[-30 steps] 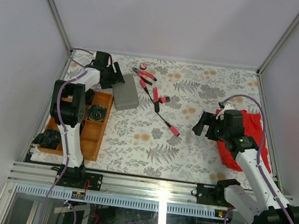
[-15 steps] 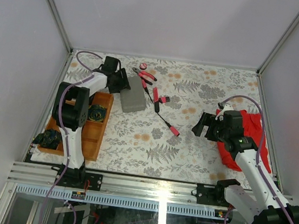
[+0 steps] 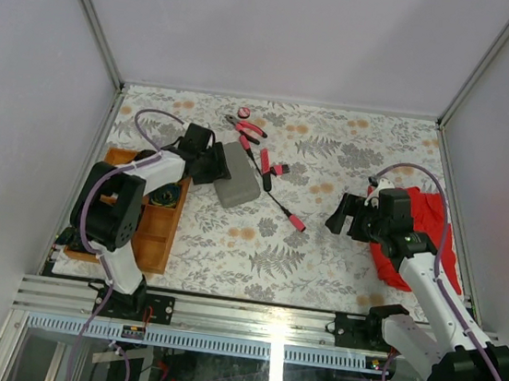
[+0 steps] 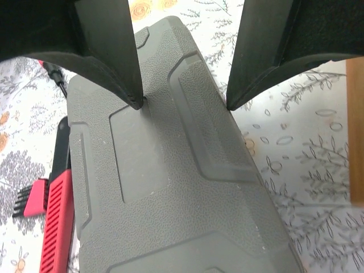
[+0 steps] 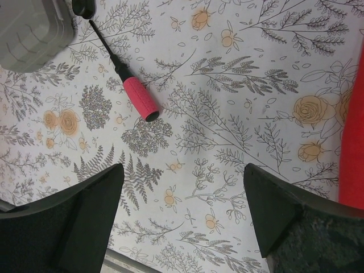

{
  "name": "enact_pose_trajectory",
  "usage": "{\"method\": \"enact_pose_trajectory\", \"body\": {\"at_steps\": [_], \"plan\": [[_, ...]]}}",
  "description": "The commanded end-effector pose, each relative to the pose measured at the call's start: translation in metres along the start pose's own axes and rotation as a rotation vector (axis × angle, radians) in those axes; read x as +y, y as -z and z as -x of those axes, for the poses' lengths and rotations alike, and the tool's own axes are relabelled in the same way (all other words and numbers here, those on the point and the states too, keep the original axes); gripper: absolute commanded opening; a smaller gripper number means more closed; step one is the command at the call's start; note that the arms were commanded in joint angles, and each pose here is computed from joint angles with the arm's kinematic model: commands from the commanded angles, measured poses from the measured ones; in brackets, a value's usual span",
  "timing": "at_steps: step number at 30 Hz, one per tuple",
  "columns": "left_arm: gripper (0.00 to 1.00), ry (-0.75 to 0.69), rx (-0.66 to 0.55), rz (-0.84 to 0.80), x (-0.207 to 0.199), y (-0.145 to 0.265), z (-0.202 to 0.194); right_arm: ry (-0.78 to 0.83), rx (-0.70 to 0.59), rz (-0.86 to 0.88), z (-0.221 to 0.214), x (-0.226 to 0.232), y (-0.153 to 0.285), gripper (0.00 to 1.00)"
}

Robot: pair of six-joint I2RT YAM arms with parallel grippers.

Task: Sort the tools into containers
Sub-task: Move the storage box to the center of the board.

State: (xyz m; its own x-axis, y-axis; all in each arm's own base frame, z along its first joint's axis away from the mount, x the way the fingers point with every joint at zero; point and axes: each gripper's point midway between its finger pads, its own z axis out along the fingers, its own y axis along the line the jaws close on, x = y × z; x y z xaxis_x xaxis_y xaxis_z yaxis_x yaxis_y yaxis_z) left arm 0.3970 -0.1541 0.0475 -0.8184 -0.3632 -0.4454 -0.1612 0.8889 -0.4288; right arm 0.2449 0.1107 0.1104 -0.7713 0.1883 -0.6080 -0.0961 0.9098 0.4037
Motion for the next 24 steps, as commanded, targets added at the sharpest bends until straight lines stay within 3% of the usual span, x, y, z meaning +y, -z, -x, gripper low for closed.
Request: {"method": "enact_pose_trajectory", "body": {"at_steps": [1, 7, 20, 24], "plan": [[0.57, -0.026, 0.058, 0.059, 0.018, 0.001, -0.042, 0.018, 0.006, 0.041, 0.000, 0.006, -0.001, 0.91], [0.54, -0.043, 0.085, 0.050, 0.019, 0.013, -0.071, 0.015, -0.003, 0.059, 0.000, 0.010, 0.003, 0.89], [0.52, -0.139, 0.161, -0.040, -0.030, 0.054, -0.187, 0.004, -0.031, 0.065, -0.001, 0.010, 0.008, 0.89], [0.53, -0.137, 0.141, -0.046, -0.034, 0.065, -0.201, 0.001, -0.034, 0.073, -0.001, 0.012, 0.008, 0.88]]}}
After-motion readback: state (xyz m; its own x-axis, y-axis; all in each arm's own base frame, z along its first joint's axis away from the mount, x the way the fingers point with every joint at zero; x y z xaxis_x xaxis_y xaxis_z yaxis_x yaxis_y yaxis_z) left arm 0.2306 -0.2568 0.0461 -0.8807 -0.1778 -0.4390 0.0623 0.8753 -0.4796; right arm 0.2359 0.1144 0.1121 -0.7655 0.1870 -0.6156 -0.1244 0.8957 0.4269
